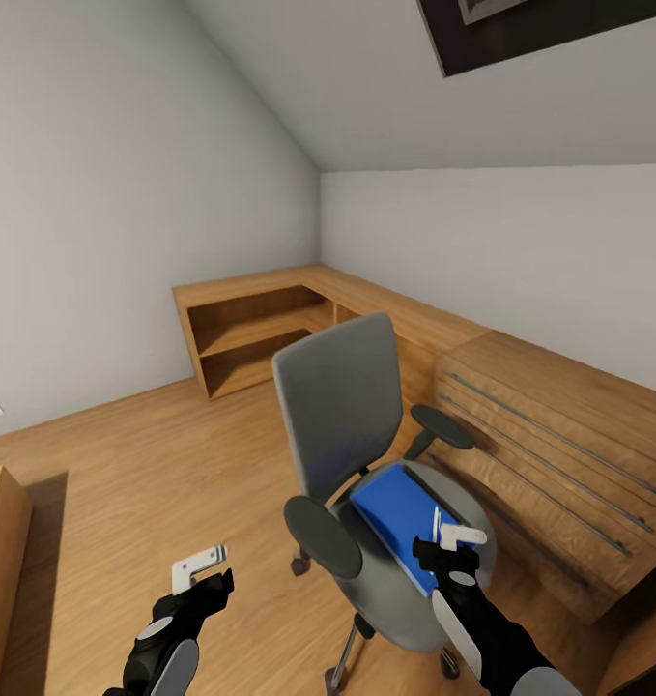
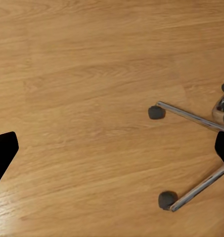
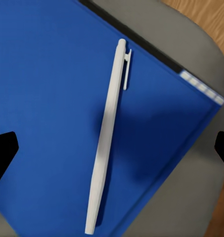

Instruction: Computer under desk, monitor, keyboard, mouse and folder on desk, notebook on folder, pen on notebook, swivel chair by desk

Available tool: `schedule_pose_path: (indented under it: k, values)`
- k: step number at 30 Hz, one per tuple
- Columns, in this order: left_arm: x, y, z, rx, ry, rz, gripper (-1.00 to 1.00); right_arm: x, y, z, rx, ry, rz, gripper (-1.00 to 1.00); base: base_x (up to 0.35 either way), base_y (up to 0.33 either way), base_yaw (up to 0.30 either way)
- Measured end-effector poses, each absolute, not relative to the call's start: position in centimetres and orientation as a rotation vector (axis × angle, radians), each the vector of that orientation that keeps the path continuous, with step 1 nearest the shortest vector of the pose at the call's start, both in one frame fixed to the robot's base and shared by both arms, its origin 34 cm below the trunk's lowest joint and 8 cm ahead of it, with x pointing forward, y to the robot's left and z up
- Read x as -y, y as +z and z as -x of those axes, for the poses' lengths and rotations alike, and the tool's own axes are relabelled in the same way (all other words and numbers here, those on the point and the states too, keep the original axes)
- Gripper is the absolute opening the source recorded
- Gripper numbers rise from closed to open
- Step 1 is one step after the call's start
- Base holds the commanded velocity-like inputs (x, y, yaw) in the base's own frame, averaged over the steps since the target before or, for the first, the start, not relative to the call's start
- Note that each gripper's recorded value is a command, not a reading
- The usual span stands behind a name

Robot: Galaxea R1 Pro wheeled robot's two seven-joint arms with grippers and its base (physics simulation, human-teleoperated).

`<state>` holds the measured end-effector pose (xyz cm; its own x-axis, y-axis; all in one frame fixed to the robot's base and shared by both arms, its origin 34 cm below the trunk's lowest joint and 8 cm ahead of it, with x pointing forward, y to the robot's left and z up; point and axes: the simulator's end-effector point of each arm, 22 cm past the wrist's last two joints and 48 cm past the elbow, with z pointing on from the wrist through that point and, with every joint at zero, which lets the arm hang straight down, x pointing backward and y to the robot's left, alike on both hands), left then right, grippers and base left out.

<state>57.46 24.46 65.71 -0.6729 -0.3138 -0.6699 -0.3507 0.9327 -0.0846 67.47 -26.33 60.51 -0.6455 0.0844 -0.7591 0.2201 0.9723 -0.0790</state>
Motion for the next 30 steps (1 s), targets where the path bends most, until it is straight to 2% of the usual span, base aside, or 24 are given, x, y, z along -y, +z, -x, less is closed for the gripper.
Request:
schedule_pose_path:
  k: [8,16,30]
  values:
    - [-24.4,65.3,-57.4,-2.358,0.063,0.466,1.00,26.3,60.1,-67.4,-2.272,-0.206,-0.213,1.00,0.000,0.000,0.000]
    - [-24.5,65.2,-57.3,-2.360,0.062,0.467,1.00,26.3,60.2,-67.4,-2.272,-0.206,-0.214,1.00,0.174,0.000,0.000]
    - [-24.3,64.5,-57.4,-2.353,0.058,0.471,1.00,26.3,59.2,-67.4,-2.272,-0.204,-0.215,1.00,0.009,0.000,0.000]
